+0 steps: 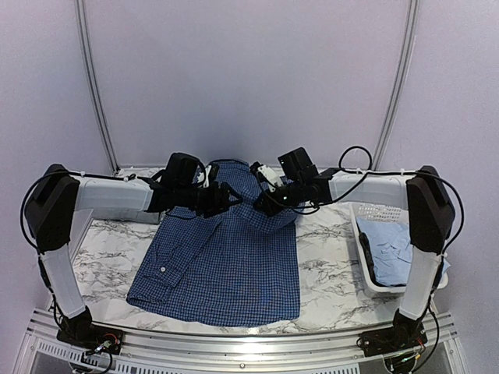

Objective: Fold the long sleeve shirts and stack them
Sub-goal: Pass from the right arm to the left

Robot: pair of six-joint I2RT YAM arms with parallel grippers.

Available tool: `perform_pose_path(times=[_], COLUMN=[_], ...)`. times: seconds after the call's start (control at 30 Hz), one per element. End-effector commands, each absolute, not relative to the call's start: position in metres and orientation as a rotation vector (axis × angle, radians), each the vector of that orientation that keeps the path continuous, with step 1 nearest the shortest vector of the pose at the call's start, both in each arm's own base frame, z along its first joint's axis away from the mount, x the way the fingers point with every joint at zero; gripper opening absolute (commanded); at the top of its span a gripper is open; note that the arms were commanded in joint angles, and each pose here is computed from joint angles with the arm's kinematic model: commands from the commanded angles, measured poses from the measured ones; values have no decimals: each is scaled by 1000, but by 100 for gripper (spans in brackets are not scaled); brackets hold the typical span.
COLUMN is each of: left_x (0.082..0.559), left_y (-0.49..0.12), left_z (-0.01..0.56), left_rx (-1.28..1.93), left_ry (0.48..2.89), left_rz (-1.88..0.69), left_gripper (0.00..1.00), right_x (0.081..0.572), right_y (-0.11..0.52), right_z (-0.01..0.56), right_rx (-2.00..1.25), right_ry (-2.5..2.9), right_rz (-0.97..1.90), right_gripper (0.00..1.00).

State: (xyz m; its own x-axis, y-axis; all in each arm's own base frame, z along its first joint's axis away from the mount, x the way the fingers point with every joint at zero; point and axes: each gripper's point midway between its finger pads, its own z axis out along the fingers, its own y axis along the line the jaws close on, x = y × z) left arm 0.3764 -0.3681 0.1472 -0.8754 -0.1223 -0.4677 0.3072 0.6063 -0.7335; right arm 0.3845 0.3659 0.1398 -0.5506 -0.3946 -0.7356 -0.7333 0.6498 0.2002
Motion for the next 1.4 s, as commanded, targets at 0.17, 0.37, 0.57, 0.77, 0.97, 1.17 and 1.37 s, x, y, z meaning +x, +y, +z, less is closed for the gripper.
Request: perform_pose_path(times=[0.17, 0.37, 0.57, 0.77, 0.97, 1.17, 1.37], left_x=[388, 397, 397, 394, 405, 427, 447], left_y=[-385, -389, -392, -386, -374, -347, -319], left_z=[158, 160, 149, 146, 162, 189, 221], left_rx=[261, 222, 175, 142, 123, 85, 57], left_ry=[2279, 2279, 2317, 2333, 2310, 2263, 2198], left_rz=[-1260, -1273, -1290, -1273, -1175, -1034, -901], left_gripper=[75, 75, 59, 23, 0, 0, 0], right_x=[362, 359, 357, 360, 370, 368, 331], right_y=[387, 387, 388, 387, 371, 322, 291], right_z=[172, 170, 169, 169, 181, 169, 139], right_rx=[-981, -1008, -1008, -987, -848, -580, -458], right_ry=[2066, 2055, 2053, 2064, 2121, 2302, 2441], right_rz=[802, 790, 786, 766, 661, 518, 506], right_gripper=[5, 5, 6, 16, 44, 51, 50])
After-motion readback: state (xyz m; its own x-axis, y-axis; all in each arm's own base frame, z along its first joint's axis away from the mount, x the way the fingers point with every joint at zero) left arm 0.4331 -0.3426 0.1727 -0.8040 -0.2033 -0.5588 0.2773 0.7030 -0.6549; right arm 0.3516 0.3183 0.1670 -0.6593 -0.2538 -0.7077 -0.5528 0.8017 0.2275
